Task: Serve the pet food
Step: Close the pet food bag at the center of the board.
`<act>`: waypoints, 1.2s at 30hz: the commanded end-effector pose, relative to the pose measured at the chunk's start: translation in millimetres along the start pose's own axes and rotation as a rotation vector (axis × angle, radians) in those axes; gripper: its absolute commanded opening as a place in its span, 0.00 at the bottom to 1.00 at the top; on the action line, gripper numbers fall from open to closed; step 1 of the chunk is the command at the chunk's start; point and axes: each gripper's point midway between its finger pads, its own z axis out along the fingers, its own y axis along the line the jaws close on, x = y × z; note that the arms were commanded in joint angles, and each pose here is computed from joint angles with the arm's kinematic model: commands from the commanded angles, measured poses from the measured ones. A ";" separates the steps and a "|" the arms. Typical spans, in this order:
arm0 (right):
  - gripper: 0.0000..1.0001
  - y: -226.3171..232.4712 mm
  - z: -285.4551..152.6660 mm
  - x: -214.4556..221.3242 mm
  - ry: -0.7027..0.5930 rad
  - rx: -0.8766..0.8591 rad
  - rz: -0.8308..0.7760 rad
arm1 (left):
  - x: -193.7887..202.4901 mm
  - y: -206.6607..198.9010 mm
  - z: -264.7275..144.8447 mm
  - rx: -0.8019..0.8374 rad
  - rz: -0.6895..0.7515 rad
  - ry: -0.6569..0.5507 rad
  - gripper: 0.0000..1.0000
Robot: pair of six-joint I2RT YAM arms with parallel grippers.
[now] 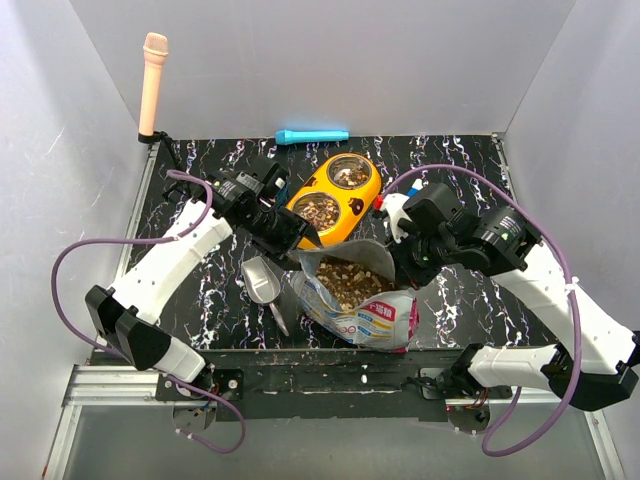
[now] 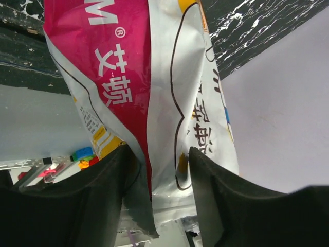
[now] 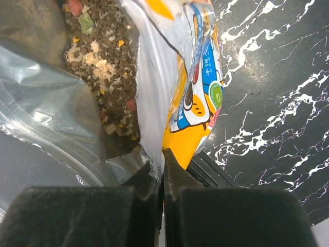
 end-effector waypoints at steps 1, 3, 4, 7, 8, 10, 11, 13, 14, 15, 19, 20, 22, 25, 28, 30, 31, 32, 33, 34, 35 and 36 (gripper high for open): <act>0.01 0.2 -17.7 -33.9 -0.152 0.005 -0.034 | 19.7 51.9 -13.0 -0.205 -0.066 0.060 0.39; 0.02 -0.5 -19.5 -32.5 -0.152 0.007 -0.043 | 16.4 42.5 -11.3 -0.154 -0.068 0.038 0.11; 0.10 -0.7 -21.4 -30.7 -0.155 0.007 -0.046 | 14.7 37.2 -11.4 -0.127 -0.085 0.025 0.00; 0.40 5.3 -33.3 -35.0 -0.193 -0.021 -0.046 | 4.7 11.5 -14.6 -0.034 -0.109 -0.042 0.00; 0.67 9.9 -38.5 -37.5 -0.201 -0.042 -0.040 | 3.1 7.5 -17.4 -0.037 -0.128 -0.058 0.00; 0.82 23.1 -50.5 -41.8 -0.223 -0.103 -0.042 | -0.2 1.3 -23.0 -0.050 -0.187 -0.091 0.00; 0.83 28.6 -53.7 -43.4 -0.239 -0.126 -0.050 | -2.8 -1.3 -23.4 -0.061 -0.212 -0.108 0.00; 0.85 39.1 -54.6 -43.0 -0.254 -0.170 -0.094 | -4.2 -5.5 -28.4 -0.063 -0.267 -0.127 0.00; 0.85 40.4 -53.9 -42.8 -0.261 -0.163 -0.109 | -6.2 -9.9 -29.6 -0.047 -0.282 -0.138 0.00; 0.86 37.6 -52.5 -42.6 -0.264 -0.137 -0.118 | -9.2 -17.0 -30.4 -0.019 -0.295 -0.150 0.00; 0.87 9.7 -43.8 -37.9 -0.268 0.042 -0.143 | -15.8 -31.9 -31.2 0.023 -0.315 -0.156 0.00; 0.88 2.7 -42.4 -36.3 -0.264 0.078 -0.143 | -16.1 -33.7 -31.8 0.026 -0.311 -0.161 0.00; 0.88 0.1 -36.2 -29.9 -0.222 0.092 -0.153 | -18.0 -36.9 -32.9 0.032 -0.314 -0.168 0.00; 0.88 3.3 -23.4 -21.6 -0.163 0.087 -0.172 | -21.6 -44.2 -34.9 0.051 -0.308 -0.186 0.00; 0.82 11.9 -16.9 -25.9 -0.189 0.071 -0.192 | -27.6 -48.5 -40.2 0.062 -0.304 -0.230 0.00; 0.79 19.6 -14.6 -29.1 -0.198 0.051 -0.200 | -32.6 -49.0 -40.4 0.060 -0.310 -0.256 0.00; 0.75 19.1 -11.0 -28.0 -0.185 0.065 -0.201 | -34.2 -50.2 -41.6 0.068 -0.316 -0.263 0.00; 0.69 16.6 -4.7 -24.5 -0.155 0.088 -0.202 | -37.8 -50.6 -42.0 0.072 -0.318 -0.280 0.00; 0.64 10.9 -0.7 -22.4 -0.136 0.135 -0.200 | -40.3 -50.2 -43.7 0.077 -0.326 -0.297 0.00; 0.51 5.1 2.6 -18.7 -0.113 0.180 -0.199 | -43.0 -50.0 -44.1 0.080 -0.333 -0.312 0.00; 0.34 -5.2 3.0 -16.1 -0.102 0.245 -0.193 | -48.1 -51.4 -46.0 0.092 -0.336 -0.336 0.00; 0.21 -15.7 -0.6 -15.4 -0.113 0.306 -0.176 | -55.3 -52.7 -49.7 0.106 -0.336 -0.369 0.00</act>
